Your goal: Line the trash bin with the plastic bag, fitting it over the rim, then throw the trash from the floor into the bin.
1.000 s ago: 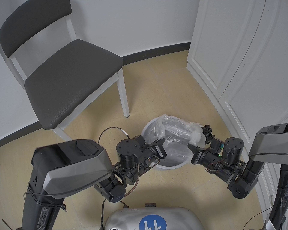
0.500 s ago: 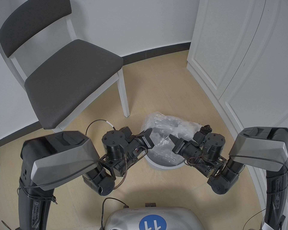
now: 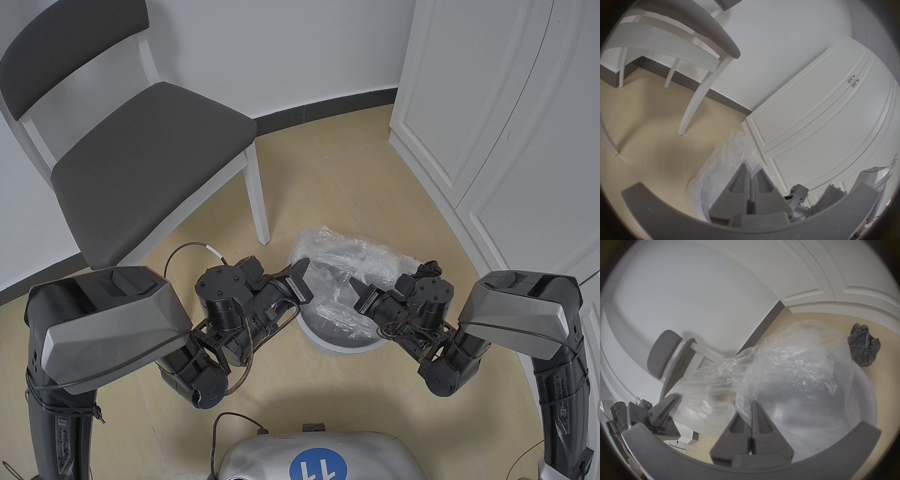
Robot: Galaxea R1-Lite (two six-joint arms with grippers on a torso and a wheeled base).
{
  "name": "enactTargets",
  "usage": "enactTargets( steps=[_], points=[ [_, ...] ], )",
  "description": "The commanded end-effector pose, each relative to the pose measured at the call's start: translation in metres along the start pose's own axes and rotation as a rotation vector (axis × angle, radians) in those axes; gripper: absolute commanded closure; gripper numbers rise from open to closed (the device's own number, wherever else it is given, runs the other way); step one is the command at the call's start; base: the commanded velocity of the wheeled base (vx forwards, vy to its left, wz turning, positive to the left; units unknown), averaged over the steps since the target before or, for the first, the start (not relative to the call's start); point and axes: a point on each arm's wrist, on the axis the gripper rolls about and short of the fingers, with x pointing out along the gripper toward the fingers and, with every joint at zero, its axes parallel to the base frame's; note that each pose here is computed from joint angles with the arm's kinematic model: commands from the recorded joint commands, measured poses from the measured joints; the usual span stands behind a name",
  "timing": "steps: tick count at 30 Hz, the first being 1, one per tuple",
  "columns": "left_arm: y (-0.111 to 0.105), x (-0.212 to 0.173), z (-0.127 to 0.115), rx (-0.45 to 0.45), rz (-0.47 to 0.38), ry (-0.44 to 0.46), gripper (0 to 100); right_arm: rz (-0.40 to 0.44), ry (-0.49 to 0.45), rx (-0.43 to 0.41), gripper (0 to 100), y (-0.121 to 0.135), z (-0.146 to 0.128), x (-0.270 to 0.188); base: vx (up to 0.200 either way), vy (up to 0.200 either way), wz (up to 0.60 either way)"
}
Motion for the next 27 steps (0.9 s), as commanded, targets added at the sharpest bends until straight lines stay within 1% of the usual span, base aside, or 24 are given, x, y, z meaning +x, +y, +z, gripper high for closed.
enactTargets(
  steps=[1, 7, 8, 10, 12, 14, 16, 17, 19, 20, 23, 25, 26, 27],
  points=[
    [-0.001, 0.0, 0.0, -0.001, -0.003, 0.0, 100, -0.01, -0.003, 0.0, 100, -0.006, 0.0, 0.001, 0.0, 0.0, 0.0],
    [0.003, 0.001, -0.008, 0.0, -0.004, 0.026, 100, -0.009, -0.012, -0.008, 100, -0.004, 0.009, -0.001, 0.0, 0.0, 0.0],
    [0.004, 0.001, -0.008, 0.001, -0.002, 0.027, 100, -0.013, -0.022, -0.022, 100, -0.004, 0.015, -0.003, 0.0, 0.0, 0.0],
    [0.006, 0.0, -0.007, 0.022, 0.01, 0.034, 100, -0.042, -0.001, -0.104, 100, -0.004, 0.027, -0.011, 0.0, 0.0, 0.0],
    [0.01, -0.001, -0.007, 0.106, 0.026, 0.045, 100, -0.083, 0.049, -0.189, 100, -0.006, 0.038, -0.02, 0.0, 0.0, 0.0],
    [0.017, -0.005, -0.01, 0.21, 0.06, 0.083, 100, -0.133, 0.103, -0.256, 100, -0.008, 0.048, -0.029, 0.0, 0.0, 0.0],
    [0.02, -0.006, -0.01, 0.269, 0.08, 0.099, 100, -0.171, 0.138, -0.306, 100, -0.012, 0.054, -0.034, 0.0, 0.0, 0.0],
    [0.02, -0.006, -0.01, 0.272, 0.08, 0.1, 100, -0.173, 0.139, -0.31, 100, -0.012, 0.054, -0.035, 0.0, 0.0, 0.0],
    [0.023, -0.007, -0.004, 0.31, 0.104, 0.087, 100, -0.21, 0.151, -0.375, 100, -0.02, 0.064, -0.042, 0.0, 0.0, 0.0],
    [0.024, -0.007, -0.003, 0.315, 0.108, 0.086, 100, -0.214, 0.151, -0.383, 100, -0.02, 0.064, -0.043, 0.0, 0.0, 0.0],
    [0.036, -0.013, 0.008, 0.432, 0.167, 0.102, 100, -0.265, 0.172, -0.517, 100, -0.033, 0.071, -0.054, 0.0, 0.0, 0.0],
    [0.043, -0.018, 0.016, 0.505, 0.214, 0.116, 100, -0.293, 0.184, -0.589, 100, -0.039, 0.076, -0.062, 0.0, 0.0, 0.0],
    [0.044, -0.019, 0.016, 0.516, 0.221, 0.12, 100, -0.298, 0.185, -0.601, 100, -0.04, 0.077, -0.063, 0.0, 0.0, 0.0],
    [0.049, -0.023, 0.02, 0.557, 0.251, 0.132, 100, -0.323, 0.193, -0.637, 100, -0.044, 0.078, -0.067, 0.0, 0.0, 0.0]
  ],
)
